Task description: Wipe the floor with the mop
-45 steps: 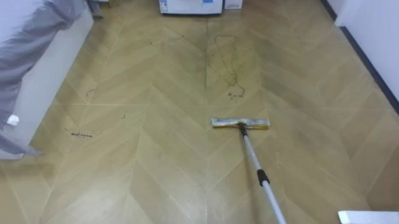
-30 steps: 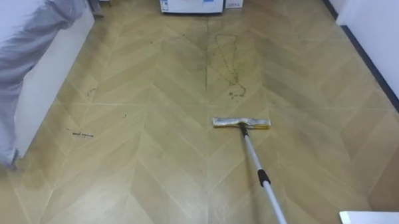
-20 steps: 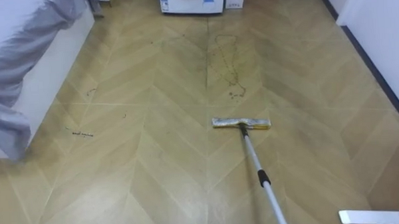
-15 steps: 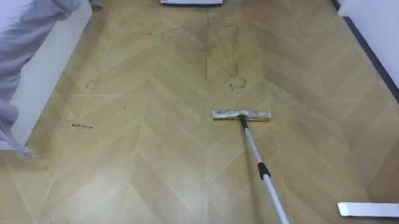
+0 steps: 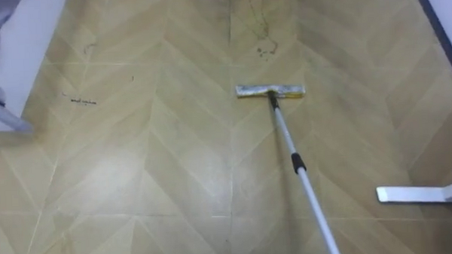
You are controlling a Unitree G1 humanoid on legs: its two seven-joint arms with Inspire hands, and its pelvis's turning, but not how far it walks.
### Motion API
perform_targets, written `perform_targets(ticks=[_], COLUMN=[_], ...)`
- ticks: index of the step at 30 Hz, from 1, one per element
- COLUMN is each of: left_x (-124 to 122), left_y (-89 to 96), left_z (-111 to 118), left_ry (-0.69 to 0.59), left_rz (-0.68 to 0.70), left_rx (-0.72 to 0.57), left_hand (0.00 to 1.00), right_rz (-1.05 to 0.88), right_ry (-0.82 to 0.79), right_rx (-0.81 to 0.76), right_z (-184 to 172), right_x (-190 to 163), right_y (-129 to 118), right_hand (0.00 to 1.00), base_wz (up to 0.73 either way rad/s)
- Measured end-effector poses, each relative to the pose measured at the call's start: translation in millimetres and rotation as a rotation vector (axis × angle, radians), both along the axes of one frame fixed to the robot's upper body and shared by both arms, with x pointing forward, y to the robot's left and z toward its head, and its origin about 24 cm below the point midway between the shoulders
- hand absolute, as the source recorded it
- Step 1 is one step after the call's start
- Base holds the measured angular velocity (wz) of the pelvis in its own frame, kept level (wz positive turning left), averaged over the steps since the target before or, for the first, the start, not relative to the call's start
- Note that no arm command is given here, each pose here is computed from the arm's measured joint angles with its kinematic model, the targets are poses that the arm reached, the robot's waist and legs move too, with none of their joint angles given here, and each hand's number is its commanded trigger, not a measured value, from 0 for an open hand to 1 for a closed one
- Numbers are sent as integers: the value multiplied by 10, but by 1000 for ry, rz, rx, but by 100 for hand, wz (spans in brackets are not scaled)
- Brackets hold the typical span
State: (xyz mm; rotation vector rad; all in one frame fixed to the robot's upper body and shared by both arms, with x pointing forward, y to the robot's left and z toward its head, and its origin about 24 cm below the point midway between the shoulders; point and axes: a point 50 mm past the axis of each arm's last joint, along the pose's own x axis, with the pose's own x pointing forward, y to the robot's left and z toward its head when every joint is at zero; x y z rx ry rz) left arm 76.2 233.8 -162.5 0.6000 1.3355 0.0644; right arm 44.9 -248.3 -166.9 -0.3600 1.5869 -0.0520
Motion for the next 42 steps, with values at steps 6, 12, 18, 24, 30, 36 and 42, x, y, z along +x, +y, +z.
perform_targets(ticks=[6, 12, 18, 24, 30, 36, 42], left_x=[-26, -73, -235, -207, -57, 124, 121], left_y=[-56, -58, -117, -27, -117, -40, -144], left_z=[-23, -36, -70, -50, -47, 33, 13], left_ry=[7, 13, 34, 2, -17, -144, -144], left_rz=[35, 100, 145, 163, 118, 100, 97], left_rx=[5, 1, -22, -42, -90, -35, -53], left_hand=[0, 0, 0, 0, 0, 0, 0], right_rz=[-57, -54, -13, -84, -281, -294, -301], right_ry=[-25, -54, -255, -416, -188, 15, 1], right_rx=[-19, -47, -74, 45, -40, -105, -65], right_z=[5, 1, 248, 470, 212, 94, 32], right_x=[-30, 56, 973, 1507, 425, -394, -322], right_y=[-33, 12, -113, -80, -435, -357, -171], right_hand=[100, 100, 100, 100, 100, 100, 100], base_wz=[9, 6, -37, 8, 64, -2, -7])
